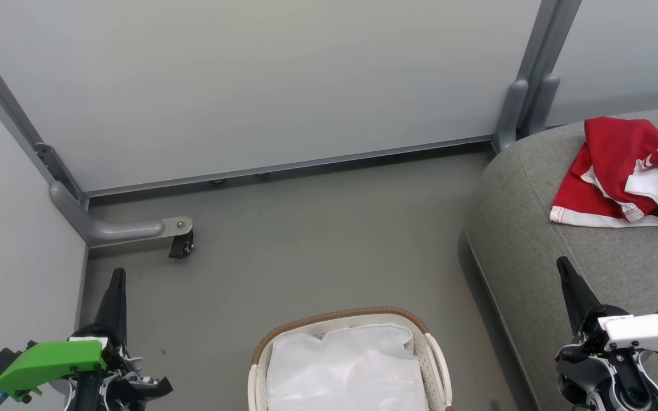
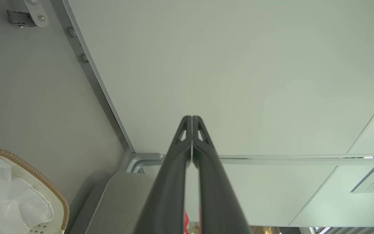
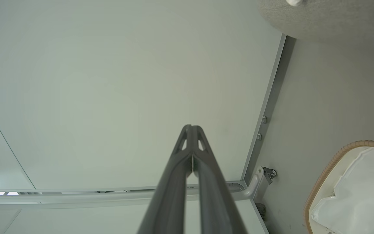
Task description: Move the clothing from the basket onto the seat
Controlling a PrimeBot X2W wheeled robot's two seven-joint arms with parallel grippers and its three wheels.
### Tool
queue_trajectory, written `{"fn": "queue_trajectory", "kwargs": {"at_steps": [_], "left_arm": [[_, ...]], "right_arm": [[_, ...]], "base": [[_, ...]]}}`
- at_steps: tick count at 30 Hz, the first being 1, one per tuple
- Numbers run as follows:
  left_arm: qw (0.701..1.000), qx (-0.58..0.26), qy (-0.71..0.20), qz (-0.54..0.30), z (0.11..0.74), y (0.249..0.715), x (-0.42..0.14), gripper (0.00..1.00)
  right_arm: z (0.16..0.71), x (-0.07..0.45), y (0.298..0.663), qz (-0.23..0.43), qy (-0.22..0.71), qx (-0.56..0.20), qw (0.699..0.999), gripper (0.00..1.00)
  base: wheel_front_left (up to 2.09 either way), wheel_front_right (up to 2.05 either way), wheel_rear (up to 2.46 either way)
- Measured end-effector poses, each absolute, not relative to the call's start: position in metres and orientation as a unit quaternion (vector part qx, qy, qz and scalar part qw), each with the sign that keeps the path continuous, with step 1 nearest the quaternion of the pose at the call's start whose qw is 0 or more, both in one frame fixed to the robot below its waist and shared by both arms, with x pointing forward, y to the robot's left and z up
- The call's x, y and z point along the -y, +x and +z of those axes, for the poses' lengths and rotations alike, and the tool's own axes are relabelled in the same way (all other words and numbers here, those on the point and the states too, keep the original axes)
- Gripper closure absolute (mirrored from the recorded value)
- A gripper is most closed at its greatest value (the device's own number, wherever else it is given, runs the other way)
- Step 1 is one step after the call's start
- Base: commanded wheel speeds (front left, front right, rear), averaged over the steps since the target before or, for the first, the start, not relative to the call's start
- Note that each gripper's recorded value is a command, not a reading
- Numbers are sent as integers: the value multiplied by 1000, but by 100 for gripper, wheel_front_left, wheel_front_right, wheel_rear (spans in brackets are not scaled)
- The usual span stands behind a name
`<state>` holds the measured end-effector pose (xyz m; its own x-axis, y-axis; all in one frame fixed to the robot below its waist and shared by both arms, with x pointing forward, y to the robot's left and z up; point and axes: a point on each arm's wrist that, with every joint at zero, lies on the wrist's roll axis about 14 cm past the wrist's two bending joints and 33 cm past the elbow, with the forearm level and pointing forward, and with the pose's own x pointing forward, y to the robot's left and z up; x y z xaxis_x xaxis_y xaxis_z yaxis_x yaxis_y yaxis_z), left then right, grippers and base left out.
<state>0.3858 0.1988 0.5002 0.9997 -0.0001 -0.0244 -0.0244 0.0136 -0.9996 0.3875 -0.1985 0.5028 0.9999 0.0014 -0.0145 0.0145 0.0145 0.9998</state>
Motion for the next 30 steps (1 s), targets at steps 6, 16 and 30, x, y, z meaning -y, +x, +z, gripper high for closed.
{"fn": "queue_trajectory", "kwargs": {"at_steps": [6,16,30], "left_arm": [[705,-6,-709,4,504,387,-199,100],[705,-5,-709,4,504,388,-199,100],[705,-5,-709,4,504,387,-199,100]], "right_arm": [[504,199,388,-3,709,-4,705,100],[504,199,388,-3,709,-3,705,100],[504,199,388,-3,709,-3,705,100]], "base": [[0,0,0],[0,0,0],[0,0,0]]}}
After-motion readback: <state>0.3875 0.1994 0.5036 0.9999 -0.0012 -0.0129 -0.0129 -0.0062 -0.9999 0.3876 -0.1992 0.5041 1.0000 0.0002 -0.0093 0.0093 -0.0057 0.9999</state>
